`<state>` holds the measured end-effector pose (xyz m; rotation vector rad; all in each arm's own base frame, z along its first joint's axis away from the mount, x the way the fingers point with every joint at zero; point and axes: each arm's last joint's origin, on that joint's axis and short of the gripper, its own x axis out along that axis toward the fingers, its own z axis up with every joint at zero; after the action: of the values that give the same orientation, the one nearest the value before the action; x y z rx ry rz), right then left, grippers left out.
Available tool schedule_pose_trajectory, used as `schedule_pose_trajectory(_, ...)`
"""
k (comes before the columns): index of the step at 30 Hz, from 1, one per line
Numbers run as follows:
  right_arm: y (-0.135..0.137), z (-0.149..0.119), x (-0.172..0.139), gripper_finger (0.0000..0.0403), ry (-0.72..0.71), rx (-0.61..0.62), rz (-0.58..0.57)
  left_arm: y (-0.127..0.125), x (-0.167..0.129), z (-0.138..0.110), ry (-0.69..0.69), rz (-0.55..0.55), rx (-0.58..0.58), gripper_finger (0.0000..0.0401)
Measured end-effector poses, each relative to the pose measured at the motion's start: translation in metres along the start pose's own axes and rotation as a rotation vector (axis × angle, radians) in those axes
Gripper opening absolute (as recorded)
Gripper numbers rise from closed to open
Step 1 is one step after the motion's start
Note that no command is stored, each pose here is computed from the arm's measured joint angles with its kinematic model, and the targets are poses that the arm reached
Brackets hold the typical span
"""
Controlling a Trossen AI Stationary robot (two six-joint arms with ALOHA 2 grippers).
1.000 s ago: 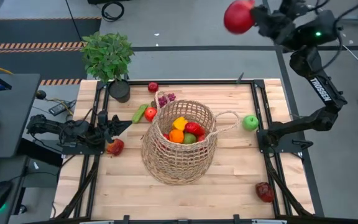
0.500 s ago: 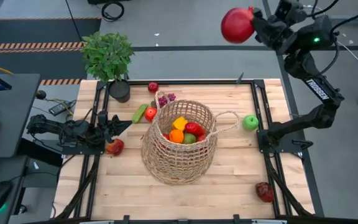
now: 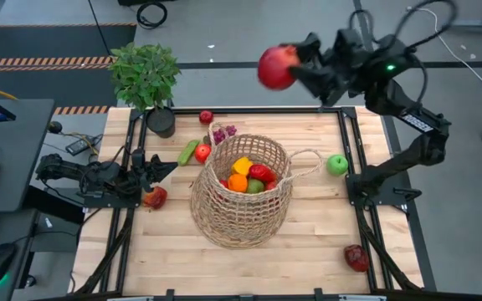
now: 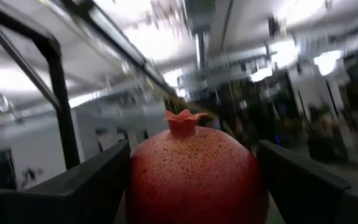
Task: Build produce basket
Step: Put the red pomegranate into the brown basket
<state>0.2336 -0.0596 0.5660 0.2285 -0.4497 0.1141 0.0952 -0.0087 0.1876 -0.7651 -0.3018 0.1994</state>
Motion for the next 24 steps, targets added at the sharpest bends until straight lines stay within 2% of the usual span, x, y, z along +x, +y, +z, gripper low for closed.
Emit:
schedule_pose_trajectory(9, 0.005, -0.025, 0.025, 0.0348, 0.389, -0.054, -0.067, 0.0, 0.0, 0.0, 0.0, 0.0, 0.0, 0.0036)
schedule_pose_trajectory(15, -0.003, -0.07, 0.04, 0.0348, 0.649, -0.108, -0.126, 0.0, 0.0, 0.0, 0.0, 0.0, 0.0, 0.0035)
schedule_pose_trajectory(24, -0.002, -0.113, 0.048, 0.0348, 0.87, -0.241, -0.206, 0.0, 0.0, 0.0, 0.0, 0.0, 0.0, 0.0035)
